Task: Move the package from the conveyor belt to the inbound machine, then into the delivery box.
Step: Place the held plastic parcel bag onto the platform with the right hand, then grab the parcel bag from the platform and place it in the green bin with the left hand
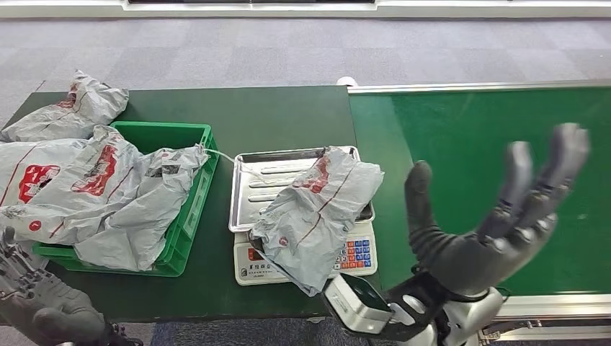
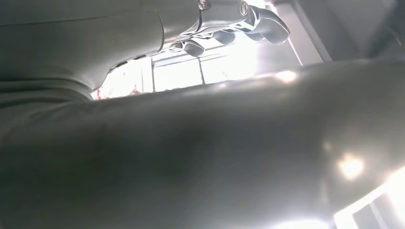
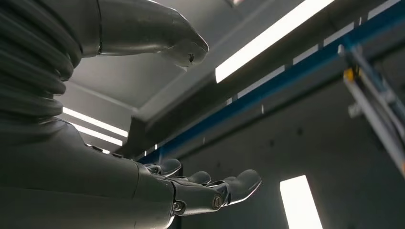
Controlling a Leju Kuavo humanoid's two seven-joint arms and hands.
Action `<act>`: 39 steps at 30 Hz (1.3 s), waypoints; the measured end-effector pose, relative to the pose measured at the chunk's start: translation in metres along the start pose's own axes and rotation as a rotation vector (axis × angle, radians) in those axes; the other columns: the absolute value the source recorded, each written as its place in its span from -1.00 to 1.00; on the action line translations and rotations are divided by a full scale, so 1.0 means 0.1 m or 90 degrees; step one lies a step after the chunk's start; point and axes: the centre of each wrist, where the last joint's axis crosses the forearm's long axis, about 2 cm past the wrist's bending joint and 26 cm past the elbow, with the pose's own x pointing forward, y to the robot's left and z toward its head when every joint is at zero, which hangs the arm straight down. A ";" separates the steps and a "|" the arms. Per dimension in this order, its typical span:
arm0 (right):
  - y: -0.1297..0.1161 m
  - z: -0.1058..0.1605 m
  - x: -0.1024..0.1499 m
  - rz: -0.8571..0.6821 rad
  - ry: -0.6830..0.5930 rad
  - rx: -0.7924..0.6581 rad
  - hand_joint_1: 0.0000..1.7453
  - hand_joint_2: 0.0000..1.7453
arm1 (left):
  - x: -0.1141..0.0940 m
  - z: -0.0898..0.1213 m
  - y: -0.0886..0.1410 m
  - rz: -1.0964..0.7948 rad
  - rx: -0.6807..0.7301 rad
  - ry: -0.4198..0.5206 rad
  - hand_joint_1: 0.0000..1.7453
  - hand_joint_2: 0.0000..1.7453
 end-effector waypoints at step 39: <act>-1.25 0.44 -0.92 0.213 0.032 -0.065 -1.00 1.00 | -0.54 -1.85 -1.96 -0.320 -0.955 -0.176 -1.00 1.00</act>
